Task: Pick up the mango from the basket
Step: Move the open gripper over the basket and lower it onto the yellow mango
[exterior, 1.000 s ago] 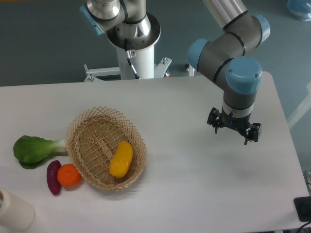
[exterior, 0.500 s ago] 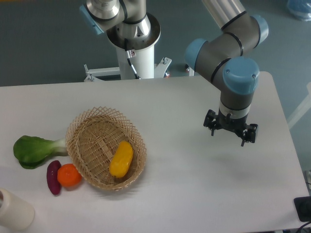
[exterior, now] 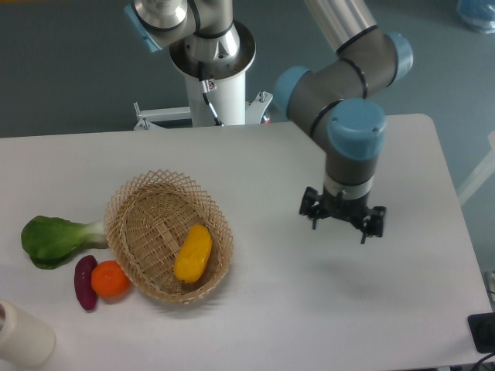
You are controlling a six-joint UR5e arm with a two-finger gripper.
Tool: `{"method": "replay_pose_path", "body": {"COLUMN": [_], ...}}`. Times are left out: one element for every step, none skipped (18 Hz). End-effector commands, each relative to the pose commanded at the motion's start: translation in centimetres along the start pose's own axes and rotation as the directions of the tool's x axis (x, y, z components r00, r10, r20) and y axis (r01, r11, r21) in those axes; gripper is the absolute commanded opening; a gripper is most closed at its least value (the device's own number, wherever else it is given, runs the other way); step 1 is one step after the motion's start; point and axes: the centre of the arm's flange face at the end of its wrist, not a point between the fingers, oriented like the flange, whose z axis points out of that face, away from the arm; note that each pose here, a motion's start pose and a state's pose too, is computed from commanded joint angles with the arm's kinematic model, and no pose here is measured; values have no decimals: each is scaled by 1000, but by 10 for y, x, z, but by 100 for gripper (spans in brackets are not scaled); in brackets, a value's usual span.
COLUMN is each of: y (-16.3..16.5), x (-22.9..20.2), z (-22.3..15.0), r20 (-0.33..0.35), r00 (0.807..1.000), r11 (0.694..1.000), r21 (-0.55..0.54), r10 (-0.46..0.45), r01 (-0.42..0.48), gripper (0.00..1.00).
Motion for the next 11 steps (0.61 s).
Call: {"method": "replay_pose_path", "body": {"y": [-6,-12,-17,-23,-27,-32,-39,-43,-47,-54,-57], "x": [8,16,23,34,44,54,66,78,88,103,115], "z": [0,1,1,3,5,7,9,12,14,16,21], "r20": [0,-3,-5,-11,-19,-30,-50,-68,-80,-93,-105], "r00": [1000,1000,1000,1000,1000,999,999,997,996,994,992], "r11": [1000,1000,1000,1000,1000,1000,1000,999,999,998,998], "r21": [0,-1,1,-1,-2,3,16,20,24,29,22], "r10": [7,7,6,12,13,13,17,26,41,61,67], "r01": [-7,-7,-6,-12,-13,-13,-17,-25,-40,-59,-65], "gripper": [100,100,100,100,100,100,100,100,100,100,100]}}
